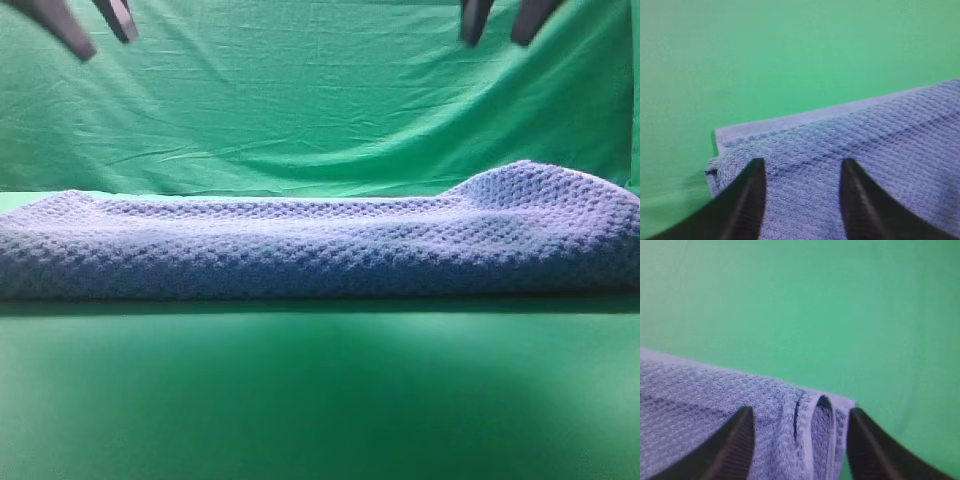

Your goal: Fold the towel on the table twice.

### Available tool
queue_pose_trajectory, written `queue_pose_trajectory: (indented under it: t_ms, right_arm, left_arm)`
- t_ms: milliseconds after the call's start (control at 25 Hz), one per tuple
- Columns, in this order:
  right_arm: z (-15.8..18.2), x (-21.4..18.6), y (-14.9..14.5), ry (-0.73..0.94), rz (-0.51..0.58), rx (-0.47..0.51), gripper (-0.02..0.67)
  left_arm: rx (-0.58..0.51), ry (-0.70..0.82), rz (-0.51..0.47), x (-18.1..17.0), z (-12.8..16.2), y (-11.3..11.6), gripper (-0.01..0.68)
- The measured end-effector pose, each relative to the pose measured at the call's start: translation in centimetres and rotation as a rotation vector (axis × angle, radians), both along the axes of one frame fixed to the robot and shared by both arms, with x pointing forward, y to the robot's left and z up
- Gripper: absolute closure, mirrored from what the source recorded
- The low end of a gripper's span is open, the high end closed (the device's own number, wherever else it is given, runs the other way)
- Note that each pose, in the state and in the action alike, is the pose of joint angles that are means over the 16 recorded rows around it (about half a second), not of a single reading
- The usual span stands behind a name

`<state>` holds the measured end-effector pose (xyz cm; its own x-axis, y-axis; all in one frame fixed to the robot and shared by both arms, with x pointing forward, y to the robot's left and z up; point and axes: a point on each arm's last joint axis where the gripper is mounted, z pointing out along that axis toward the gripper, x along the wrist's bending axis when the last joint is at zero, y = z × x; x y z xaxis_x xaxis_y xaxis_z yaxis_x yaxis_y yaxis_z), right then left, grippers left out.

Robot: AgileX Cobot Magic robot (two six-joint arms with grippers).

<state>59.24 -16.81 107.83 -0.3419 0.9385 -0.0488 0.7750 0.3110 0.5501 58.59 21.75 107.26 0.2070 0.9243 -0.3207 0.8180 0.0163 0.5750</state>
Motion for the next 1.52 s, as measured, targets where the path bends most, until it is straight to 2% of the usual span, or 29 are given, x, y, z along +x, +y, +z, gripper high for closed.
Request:
queue_pose_trajectory:
  t_ms: [160, 280, 400, 600, 800, 1120, 1520]
  right_arm:
    - [3.8, -2.2, -0.9, -0.030, -0.006, 0.010, 0.493]
    - [6.0, -4.2, -1.7, -0.051, -0.009, 0.019, 0.584]
    - [7.5, -6.4, -2.5, -0.076, -0.011, 0.030, 0.634]
    - [9.0, -10.5, -4.0, -0.140, -0.009, 0.058, 0.649]
    - [9.1, -14.6, -5.6, -0.220, 0.002, 0.087, 0.649]
    - [7.7, -20.7, -7.8, -0.402, 0.029, 0.146, 0.649]
    - [4.3, -26.4, -9.8, -0.605, 0.048, 0.226, 0.649]
  left_arm:
    - [-0.008, -0.070, -0.034, -1.8, 3.9, 0.1, 0.539]
    - [-0.010, -0.129, -0.051, -4.0, 6.5, 0.4, 0.624]
    - [-0.007, -0.192, -0.063, -6.6, 8.4, 0.9, 0.664]
    - [0.000, -0.298, -0.068, -11.8, 9.8, 1.8, 0.673]
    - [0.012, -0.385, -0.068, -17.1, 9.0, 2.8, 0.673]
    - [0.024, -0.527, -0.060, -24.6, 5.5, 4.2, 0.673]
    - [0.002, -0.727, -0.045, -31.3, 1.8, 5.4, 0.673]
